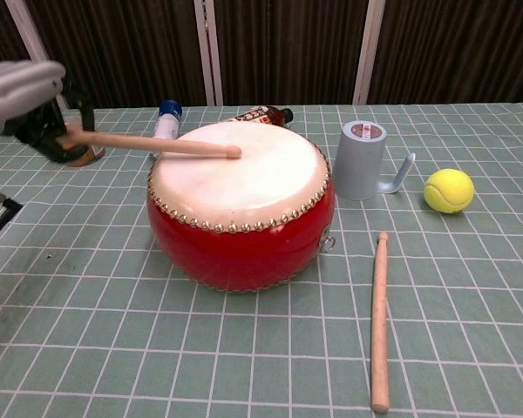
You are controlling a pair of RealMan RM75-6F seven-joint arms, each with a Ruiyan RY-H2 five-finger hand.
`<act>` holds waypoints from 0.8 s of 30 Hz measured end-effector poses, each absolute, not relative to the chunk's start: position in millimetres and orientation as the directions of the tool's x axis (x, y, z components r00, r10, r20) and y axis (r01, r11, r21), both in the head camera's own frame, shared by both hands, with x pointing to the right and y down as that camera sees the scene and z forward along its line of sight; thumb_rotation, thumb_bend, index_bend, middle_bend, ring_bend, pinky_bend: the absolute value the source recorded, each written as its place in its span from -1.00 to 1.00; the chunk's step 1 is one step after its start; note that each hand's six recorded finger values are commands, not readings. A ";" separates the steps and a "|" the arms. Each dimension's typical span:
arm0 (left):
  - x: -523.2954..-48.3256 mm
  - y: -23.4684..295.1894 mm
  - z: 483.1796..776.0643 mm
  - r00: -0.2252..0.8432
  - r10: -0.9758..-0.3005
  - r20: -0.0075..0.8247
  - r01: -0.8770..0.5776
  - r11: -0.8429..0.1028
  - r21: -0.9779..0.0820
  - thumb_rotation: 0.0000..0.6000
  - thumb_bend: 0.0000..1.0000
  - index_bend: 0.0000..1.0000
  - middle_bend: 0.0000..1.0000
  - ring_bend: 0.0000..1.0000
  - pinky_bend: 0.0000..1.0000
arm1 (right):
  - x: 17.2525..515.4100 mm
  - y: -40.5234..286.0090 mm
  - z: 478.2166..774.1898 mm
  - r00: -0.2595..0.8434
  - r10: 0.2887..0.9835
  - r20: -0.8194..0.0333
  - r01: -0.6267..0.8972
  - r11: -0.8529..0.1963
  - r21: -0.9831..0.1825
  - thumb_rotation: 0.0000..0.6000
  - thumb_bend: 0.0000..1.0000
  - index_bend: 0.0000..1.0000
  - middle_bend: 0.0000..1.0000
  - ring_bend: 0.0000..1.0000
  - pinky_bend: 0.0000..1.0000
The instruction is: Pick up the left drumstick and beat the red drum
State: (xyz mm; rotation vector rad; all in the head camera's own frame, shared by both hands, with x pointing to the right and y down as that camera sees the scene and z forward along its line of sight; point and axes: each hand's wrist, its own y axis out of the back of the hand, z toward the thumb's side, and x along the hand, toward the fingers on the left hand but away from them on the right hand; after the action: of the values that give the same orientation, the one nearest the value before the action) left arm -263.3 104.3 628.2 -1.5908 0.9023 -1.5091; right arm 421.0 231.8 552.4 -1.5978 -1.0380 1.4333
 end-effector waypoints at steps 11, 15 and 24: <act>-305.9 121.4 636.9 -0.078 -0.791 0.607 0.064 -0.611 -0.789 1.00 -0.01 0.43 1.00 1.00 0.91 | 419.9 233.5 552.1 0.050 0.916 -0.397 0.086 -0.400 -0.912 1.00 -0.37 -1.00 -1.00 -1.00 -0.91; -302.2 112.2 604.6 0.012 -0.878 0.478 -0.035 -0.479 -0.877 1.00 -0.01 0.43 1.00 1.00 0.90 | 420.4 234.3 552.8 0.048 0.915 -0.401 0.084 -0.404 -0.911 1.00 -0.37 -1.00 -1.00 -1.00 -0.91; -339.6 151.9 563.0 0.147 -0.915 0.376 -0.136 -0.395 -0.909 1.00 -0.04 0.41 0.98 0.88 0.76 | 420.4 234.7 553.6 0.045 0.913 -0.405 0.083 -0.408 -0.909 1.00 -0.37 -1.00 -1.00 -1.00 -0.91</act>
State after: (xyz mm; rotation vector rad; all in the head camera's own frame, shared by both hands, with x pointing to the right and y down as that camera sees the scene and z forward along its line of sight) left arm -339.6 151.9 563.0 -1.6787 1.0234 -1.3200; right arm 420.4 234.7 553.6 -1.5966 -1.0276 1.4457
